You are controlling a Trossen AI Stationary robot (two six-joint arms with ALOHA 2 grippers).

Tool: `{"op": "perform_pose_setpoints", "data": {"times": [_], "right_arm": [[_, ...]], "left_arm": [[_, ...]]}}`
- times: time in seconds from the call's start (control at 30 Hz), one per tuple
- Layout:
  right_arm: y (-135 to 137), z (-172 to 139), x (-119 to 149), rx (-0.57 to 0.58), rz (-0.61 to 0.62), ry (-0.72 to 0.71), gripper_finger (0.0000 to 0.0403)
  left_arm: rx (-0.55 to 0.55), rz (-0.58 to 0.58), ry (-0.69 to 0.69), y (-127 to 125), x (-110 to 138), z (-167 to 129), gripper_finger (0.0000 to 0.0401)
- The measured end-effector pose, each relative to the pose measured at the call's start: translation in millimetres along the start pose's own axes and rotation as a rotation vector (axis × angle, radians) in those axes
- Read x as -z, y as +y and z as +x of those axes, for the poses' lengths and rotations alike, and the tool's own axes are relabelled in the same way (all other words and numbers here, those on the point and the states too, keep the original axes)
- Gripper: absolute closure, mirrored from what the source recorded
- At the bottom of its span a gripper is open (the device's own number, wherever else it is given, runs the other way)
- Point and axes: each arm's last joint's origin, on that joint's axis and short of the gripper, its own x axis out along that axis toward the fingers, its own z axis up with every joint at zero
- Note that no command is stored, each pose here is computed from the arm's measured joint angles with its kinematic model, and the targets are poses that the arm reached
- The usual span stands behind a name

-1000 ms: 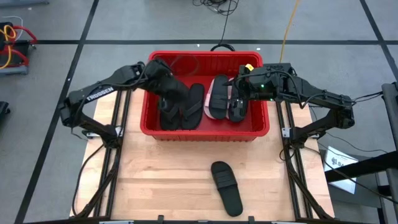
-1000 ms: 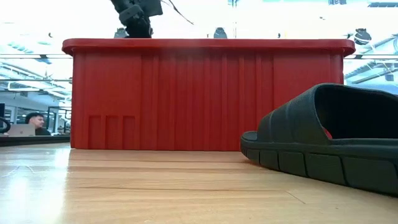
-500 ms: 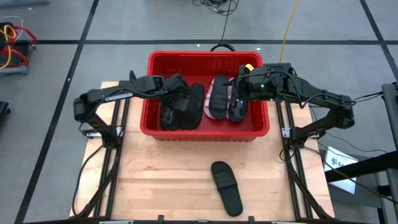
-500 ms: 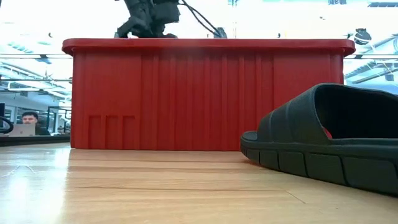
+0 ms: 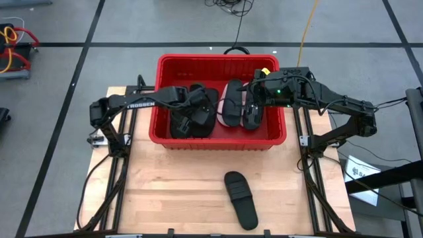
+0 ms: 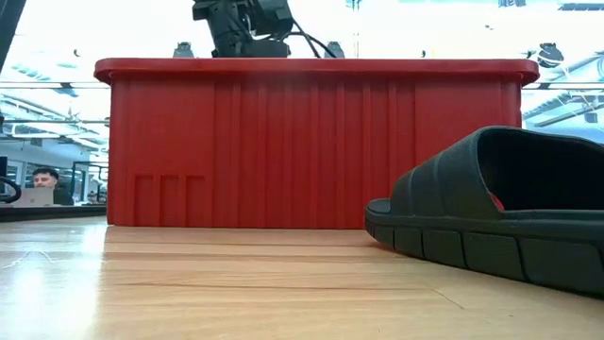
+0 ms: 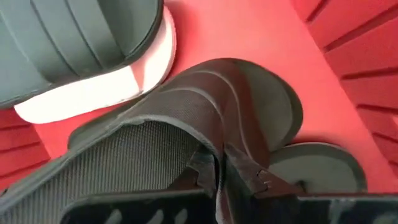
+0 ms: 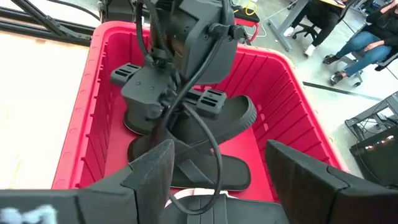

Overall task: Pick and place slides into bin
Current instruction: Put the black slide into the red bin

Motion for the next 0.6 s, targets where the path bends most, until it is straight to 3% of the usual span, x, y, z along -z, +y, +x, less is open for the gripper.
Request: {"op": "perform_pose_setpoints", "data": {"times": [0.3,0.47,0.6], "right_arm": [[0,0,0,0.000,0.000,0.000,0.0161],[0,0,0,0.000,0.000,0.001,0.0161],[0,0,0,0.000,0.000,0.001,0.0161]], "left_arm": [[-0.143,-0.023,-0.015,11,-5,1,0.0394],[-0.154,-0.026,-0.010,12,-4,1,0.0387],[-0.159,-0.017,-0.011,12,-5,1,0.0359]]}}
